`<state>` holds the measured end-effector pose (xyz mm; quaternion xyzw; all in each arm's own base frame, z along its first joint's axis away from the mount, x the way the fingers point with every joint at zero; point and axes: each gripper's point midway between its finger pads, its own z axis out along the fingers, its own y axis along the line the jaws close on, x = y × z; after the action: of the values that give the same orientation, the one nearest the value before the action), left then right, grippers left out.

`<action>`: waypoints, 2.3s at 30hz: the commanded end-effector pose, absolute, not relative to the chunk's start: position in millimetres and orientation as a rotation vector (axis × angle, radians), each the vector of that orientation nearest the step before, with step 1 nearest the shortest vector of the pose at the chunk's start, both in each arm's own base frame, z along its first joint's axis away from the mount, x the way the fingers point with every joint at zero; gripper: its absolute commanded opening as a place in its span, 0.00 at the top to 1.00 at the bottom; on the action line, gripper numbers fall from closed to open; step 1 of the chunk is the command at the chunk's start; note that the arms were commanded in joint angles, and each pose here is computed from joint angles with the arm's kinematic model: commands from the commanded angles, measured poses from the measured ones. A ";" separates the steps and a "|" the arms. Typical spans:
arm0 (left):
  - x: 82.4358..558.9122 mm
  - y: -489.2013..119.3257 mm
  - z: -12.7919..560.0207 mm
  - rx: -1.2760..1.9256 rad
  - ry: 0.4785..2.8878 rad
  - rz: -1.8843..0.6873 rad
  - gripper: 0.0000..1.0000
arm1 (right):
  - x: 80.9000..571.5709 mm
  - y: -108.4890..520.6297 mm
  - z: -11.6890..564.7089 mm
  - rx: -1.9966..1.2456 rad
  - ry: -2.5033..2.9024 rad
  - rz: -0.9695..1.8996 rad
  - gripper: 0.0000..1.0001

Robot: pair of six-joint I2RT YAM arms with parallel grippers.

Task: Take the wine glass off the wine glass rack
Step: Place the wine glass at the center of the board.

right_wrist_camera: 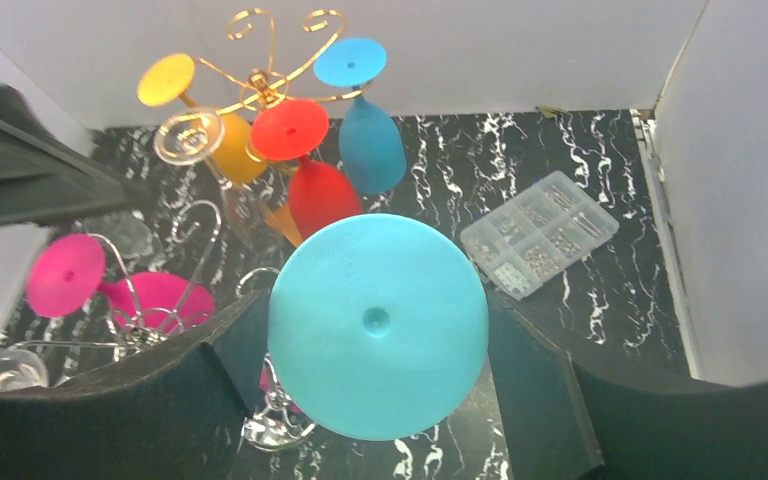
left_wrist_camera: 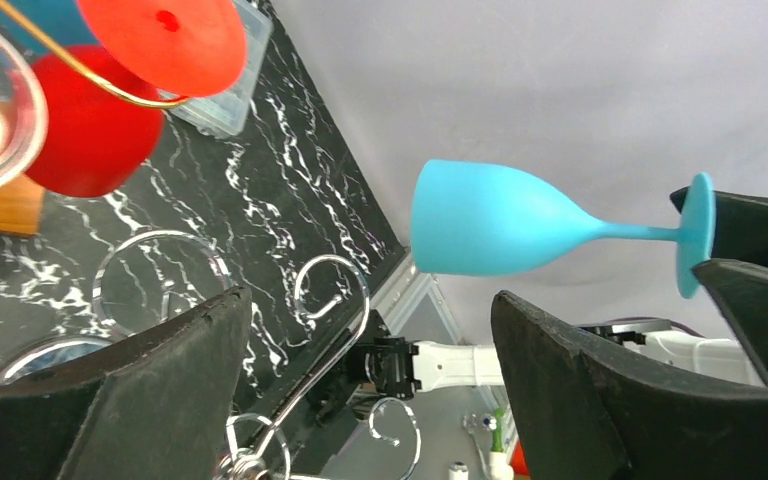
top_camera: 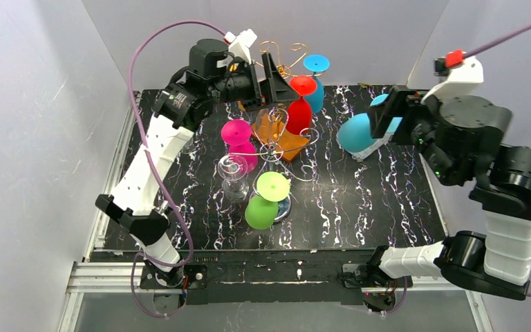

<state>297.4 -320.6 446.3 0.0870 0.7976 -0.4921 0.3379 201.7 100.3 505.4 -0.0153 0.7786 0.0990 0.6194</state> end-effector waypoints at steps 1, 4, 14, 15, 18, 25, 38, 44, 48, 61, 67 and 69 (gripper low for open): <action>286.5 -339.3 468.1 0.270 2.011 -1.391 0.13 | 202.3 103.1 534.5 0.028 1.684 0.337 0.49; 285.1 -350.5 469.9 0.273 2.005 -1.447 0.15 | 200.3 105.7 545.7 0.046 1.644 0.400 0.49; 269.3 -363.8 481.8 0.266 1.926 -1.677 0.15 | 197.5 133.4 575.8 0.074 1.529 0.632 0.49; 267.9 -363.8 484.0 0.272 1.908 -1.694 0.15 | 197.5 137.3 578.1 0.070 1.521 0.651 0.49; 261.0 -361.7 491.4 0.283 1.868 -1.765 0.15 | 198.8 144.0 583.2 0.073 1.506 0.681 0.49; 249.3 -347.7 512.6 0.281 1.761 -1.910 0.15 | 200.8 149.8 589.4 0.084 1.487 0.709 0.49; 221.8 -336.9 534.2 0.299 1.694 -2.062 0.17 | 201.4 154.4 599.3 0.118 1.441 0.766 0.49; 211.8 -331.3 551.2 0.294 1.631 -2.143 0.20 | 199.2 157.5 602.4 0.125 1.416 0.812 0.49; 202.2 -324.2 571.2 0.287 1.561 -2.211 0.26 | 197.4 162.2 603.3 0.133 1.390 0.861 0.48; 169.9 -283.9 625.6 0.301 1.343 -2.320 0.76 | 199.5 190.2 595.0 0.143 1.332 1.002 0.48; 169.9 -282.5 622.9 0.284 1.348 -2.321 1.00 | 198.7 193.6 590.7 0.128 1.345 1.008 0.43; 171.3 -282.4 623.4 0.273 1.345 -2.321 1.00 | 198.6 193.5 588.3 0.125 1.350 1.004 0.35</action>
<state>207.2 -296.6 600.9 0.0543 0.5209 -0.8275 0.2025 186.6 173.8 624.0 0.0963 0.5482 0.4937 0.6682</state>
